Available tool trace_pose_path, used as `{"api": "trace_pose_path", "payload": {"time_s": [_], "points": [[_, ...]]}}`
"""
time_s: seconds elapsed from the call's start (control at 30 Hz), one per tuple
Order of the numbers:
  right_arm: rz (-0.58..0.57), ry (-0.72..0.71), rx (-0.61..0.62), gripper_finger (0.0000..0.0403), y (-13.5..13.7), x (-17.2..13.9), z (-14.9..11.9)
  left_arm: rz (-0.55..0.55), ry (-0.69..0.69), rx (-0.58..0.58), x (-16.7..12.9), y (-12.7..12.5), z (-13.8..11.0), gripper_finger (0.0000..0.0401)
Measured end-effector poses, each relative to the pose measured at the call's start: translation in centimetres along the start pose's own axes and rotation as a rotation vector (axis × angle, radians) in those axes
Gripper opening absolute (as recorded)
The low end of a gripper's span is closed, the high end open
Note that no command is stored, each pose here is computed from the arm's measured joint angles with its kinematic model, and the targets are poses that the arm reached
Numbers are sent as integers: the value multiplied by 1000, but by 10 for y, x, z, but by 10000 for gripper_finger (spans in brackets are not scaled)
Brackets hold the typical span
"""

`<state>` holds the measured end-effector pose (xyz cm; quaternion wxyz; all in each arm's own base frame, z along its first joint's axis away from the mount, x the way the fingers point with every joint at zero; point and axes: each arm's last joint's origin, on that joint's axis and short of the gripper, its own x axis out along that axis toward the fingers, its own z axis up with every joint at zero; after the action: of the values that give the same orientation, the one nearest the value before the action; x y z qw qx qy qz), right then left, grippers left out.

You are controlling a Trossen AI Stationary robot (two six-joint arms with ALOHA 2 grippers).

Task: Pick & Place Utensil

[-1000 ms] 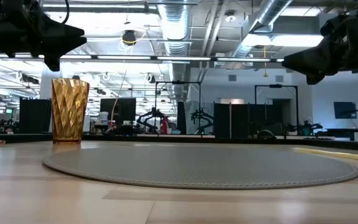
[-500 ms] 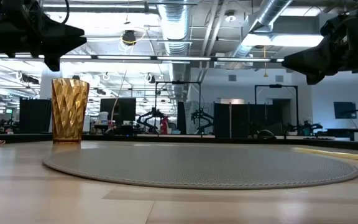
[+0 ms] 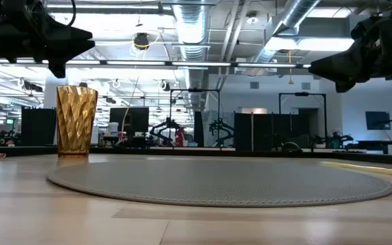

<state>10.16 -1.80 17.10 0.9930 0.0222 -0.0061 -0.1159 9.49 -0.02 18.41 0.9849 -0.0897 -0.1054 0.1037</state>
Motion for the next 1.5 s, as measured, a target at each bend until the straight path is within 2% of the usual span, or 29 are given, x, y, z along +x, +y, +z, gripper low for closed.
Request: {"api": "trace_pose_path", "payload": {"time_s": [1.37, 1.5], "points": [[0, 0, 0, 87, 0, 0, 0, 0, -1, -1, 0, 0, 0, 108], [0, 0, 0, 87, 0, 0, 0, -4, -26, -30, 0, 0, 3, 108]]}}
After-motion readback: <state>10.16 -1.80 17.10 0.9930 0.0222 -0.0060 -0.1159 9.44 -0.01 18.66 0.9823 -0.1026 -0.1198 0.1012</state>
